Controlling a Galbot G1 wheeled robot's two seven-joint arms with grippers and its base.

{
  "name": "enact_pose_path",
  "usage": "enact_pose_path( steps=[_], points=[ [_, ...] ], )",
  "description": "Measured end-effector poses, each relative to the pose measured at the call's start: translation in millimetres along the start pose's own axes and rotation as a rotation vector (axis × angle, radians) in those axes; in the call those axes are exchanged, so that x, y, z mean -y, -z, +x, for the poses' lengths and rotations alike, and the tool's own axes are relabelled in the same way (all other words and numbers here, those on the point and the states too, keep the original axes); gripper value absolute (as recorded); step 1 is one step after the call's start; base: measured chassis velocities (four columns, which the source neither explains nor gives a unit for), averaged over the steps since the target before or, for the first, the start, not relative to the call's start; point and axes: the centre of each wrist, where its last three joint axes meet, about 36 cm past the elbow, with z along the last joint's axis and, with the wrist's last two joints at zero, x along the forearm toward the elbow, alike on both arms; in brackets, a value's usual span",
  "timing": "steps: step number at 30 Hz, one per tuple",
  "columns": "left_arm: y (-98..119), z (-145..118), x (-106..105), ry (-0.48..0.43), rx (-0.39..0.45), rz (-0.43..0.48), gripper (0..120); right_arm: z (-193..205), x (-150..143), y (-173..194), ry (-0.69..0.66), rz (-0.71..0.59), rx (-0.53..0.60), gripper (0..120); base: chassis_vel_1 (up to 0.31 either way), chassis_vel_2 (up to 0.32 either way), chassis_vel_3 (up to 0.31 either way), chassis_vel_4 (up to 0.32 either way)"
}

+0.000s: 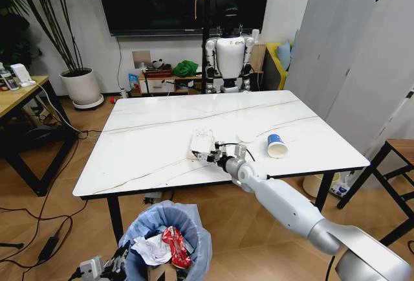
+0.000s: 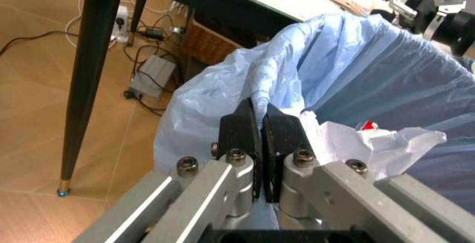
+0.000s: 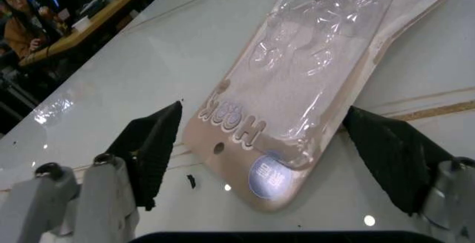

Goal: Pick up the trash bin and place the trash from the table into it.

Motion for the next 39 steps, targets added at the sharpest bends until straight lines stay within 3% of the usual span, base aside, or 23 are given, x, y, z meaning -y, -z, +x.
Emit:
enact_pose_path(
  steps=[19, 23, 39],
  points=[
    [0, 0, -1, 0.004, 0.003, 0.000, 0, -4, -4, -1, 0.012, 0.009, -0.002, 10, 0.000, 0.000, 0.000, 0.000],
    [0, 0, -1, 0.003, 0.004, 0.000, 0, -4, -4, -1, 0.016, 0.010, -0.002, 0, 0.000, 0.000, 0.000, 0.000],
    [-2, -2, 3, -0.003, 0.008, 0.007, 0, 10, -9, 1, 0.061, 0.018, 0.019, 0, 0.000, 0.000, 0.000, 0.000]
  ],
)
